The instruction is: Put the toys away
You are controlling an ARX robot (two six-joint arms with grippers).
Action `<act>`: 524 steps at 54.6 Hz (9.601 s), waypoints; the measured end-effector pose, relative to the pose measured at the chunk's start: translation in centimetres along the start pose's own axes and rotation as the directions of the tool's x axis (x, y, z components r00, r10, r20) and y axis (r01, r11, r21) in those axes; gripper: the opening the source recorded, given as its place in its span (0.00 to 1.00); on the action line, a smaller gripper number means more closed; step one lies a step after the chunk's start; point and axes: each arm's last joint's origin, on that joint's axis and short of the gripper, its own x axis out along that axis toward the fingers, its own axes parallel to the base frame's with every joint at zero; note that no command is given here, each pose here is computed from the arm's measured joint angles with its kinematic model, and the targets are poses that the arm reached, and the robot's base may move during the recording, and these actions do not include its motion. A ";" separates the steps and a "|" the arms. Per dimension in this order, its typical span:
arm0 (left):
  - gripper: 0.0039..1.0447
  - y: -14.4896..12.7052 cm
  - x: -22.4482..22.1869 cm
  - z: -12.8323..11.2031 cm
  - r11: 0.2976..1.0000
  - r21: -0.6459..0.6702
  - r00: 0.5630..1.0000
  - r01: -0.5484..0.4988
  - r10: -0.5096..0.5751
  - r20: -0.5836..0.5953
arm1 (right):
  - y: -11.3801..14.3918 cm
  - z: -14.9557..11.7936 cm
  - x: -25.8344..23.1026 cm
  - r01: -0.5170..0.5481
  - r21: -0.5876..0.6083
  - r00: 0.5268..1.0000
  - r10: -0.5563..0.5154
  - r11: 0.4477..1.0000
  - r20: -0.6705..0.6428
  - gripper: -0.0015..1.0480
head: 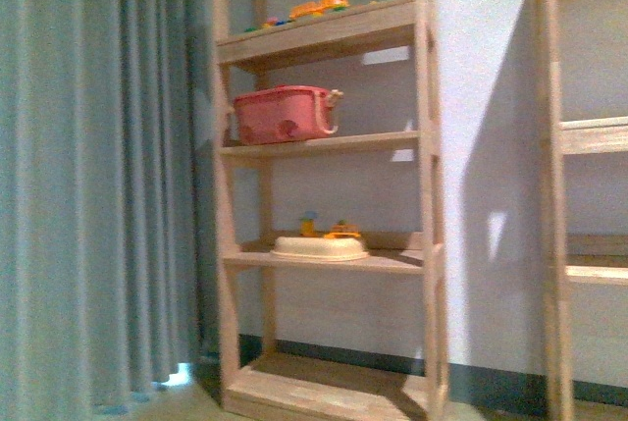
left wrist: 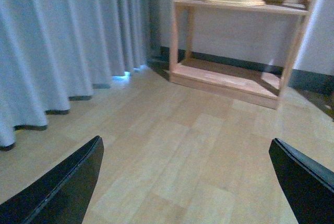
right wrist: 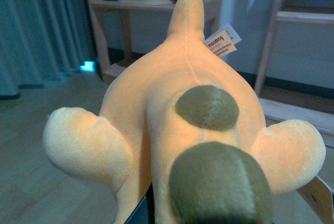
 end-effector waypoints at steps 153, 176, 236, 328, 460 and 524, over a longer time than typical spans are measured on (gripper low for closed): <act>0.94 0.0 0.0 0.0 1.000 0.000 1.000 0.001 -0.001 0.002 | 0.0 0.0 0.0 -0.001 0.000 1.000 0.001 1.000 0.000 0.07; 0.94 0.0 0.0 0.0 1.000 0.000 1.000 0.000 0.000 0.000 | 0.2 -0.3 0.2 0.118 0.093 0.991 -0.111 0.989 -0.073 0.07; 0.94 0.0 0.0 0.0 1.000 0.000 1.000 0.000 0.000 0.000 | 1.0 22.1 0.4 0.235 -0.088 0.888 -0.176 0.968 0.425 0.07; 0.94 0.0 0.0 0.0 1.000 0.000 1.000 0.000 0.000 0.000 | 0.8 36.5 23.6 -0.157 0.145 0.924 0.094 0.977 0.371 0.07; 0.94 0.0 0.0 0.0 1.000 0.000 1.000 0.000 0.000 0.000 | -1.2 32.7 9.0 0.065 0.247 0.874 -0.175 0.967 0.454 0.94; 0.94 0.0 0.0 0.0 1.000 0.000 1.000 0.000 0.000 0.000 | 1.3 7.3 0.2 0.013 0.260 0.994 -0.041 0.965 0.099 0.94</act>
